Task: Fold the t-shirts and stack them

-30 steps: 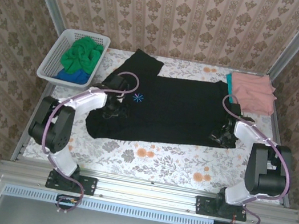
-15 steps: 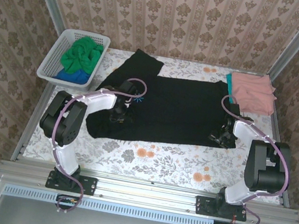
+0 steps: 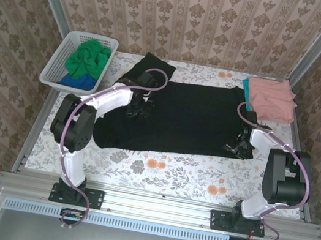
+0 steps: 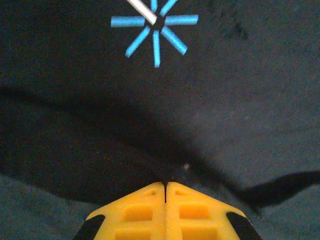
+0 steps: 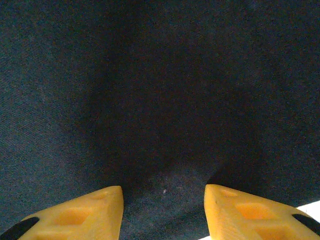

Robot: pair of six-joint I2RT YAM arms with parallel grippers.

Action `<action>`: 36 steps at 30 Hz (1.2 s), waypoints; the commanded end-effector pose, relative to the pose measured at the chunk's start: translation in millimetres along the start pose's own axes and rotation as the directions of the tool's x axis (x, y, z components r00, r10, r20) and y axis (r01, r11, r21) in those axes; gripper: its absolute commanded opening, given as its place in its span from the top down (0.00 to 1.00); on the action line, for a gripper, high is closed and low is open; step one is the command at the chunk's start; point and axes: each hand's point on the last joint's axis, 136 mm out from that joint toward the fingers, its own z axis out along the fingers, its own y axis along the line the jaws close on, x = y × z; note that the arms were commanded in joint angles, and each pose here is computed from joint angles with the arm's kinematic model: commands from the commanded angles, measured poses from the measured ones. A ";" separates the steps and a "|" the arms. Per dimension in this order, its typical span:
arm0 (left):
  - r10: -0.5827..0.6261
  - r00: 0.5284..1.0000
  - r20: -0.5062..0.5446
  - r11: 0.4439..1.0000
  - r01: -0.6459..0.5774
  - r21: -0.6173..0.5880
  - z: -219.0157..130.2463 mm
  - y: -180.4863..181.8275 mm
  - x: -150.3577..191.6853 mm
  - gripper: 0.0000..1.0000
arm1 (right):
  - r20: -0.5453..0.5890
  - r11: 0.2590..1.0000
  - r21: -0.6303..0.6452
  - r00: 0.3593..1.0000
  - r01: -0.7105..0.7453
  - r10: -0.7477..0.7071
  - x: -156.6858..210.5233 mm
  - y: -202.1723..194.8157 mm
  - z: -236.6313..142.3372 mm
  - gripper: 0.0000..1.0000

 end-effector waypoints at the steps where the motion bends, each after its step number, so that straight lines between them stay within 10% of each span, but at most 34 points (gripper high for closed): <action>1: 0.098 0.994 -0.054 0.991 -0.102 -0.081 5.0 7.2 -5.5 1.00 | -0.003 1.000 -0.003 1.000 0.008 -0.008 -1.3 1.0 0.1 0.51; 12: 0.216 0.975 -0.048 0.974 -0.219 -0.064 24.6 -21.7 -49.6 1.00 | -0.014 1.000 -0.002 1.000 0.009 -0.009 1.2 0.6 3.4 0.52; 15: 0.246 0.968 -0.057 0.968 -0.248 -0.034 30.7 -35.4 -53.8 0.67 | -0.015 1.000 -0.002 1.000 0.011 -0.011 2.1 0.4 3.7 0.52; 36: 0.151 0.987 0.059 0.988 -0.150 -0.020 -32.0 0.8 -28.9 0.39 | -0.004 1.000 0.007 1.000 0.021 -0.021 2.8 -2.6 0.2 0.52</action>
